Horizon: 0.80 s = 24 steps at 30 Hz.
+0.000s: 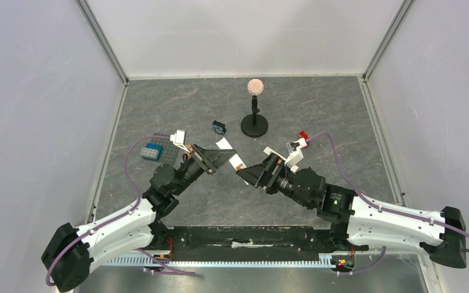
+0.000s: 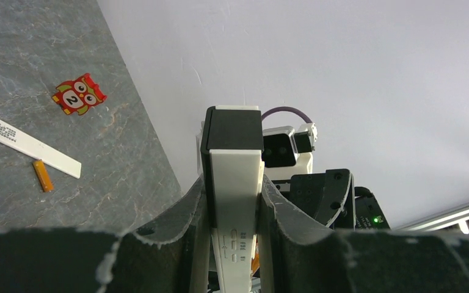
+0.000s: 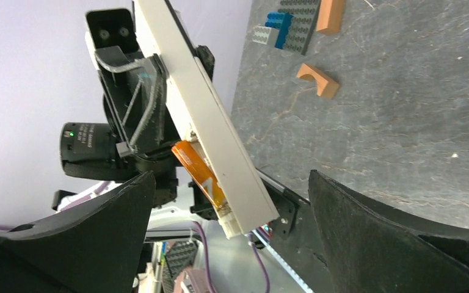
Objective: Load the batteries into the remote control
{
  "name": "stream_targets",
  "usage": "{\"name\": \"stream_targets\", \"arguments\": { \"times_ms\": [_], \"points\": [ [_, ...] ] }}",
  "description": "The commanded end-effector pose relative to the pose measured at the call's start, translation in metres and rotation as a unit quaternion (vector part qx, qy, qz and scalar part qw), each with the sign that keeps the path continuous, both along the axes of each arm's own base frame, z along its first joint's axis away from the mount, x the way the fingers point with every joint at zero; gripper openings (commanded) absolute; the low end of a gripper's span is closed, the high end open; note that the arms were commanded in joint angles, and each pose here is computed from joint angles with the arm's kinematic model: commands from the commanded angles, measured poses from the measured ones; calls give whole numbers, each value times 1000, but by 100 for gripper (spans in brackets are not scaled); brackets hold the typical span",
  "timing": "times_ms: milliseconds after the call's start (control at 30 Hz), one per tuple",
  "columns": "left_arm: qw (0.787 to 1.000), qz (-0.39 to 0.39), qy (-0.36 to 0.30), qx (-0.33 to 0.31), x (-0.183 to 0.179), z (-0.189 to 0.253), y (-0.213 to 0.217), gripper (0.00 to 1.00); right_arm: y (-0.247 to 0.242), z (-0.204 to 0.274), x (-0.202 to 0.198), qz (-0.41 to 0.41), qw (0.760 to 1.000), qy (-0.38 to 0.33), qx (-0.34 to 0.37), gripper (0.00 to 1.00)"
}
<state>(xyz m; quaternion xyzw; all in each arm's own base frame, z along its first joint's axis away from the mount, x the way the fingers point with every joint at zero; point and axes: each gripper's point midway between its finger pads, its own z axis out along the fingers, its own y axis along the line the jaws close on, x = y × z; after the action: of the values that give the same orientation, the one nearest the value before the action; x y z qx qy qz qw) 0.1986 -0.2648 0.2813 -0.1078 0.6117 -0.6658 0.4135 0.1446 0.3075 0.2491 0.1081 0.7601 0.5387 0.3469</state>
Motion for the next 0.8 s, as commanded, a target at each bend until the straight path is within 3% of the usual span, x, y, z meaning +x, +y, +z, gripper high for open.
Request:
{"name": "stream_targets", "arguments": {
  "times_ms": [0,267,767],
  "points": [
    [999,-11,-25,-36,-7,24,1,2,6,26,7,-20,998,4,64,98],
    [999,-16,-36,-35,-10,25,1,2,10,20,10,-35,994,47,95,98],
    [996,-28,-81,-36,-19,29,1,2,21,20,11,-30,990,66,120,92]
  ]
}}
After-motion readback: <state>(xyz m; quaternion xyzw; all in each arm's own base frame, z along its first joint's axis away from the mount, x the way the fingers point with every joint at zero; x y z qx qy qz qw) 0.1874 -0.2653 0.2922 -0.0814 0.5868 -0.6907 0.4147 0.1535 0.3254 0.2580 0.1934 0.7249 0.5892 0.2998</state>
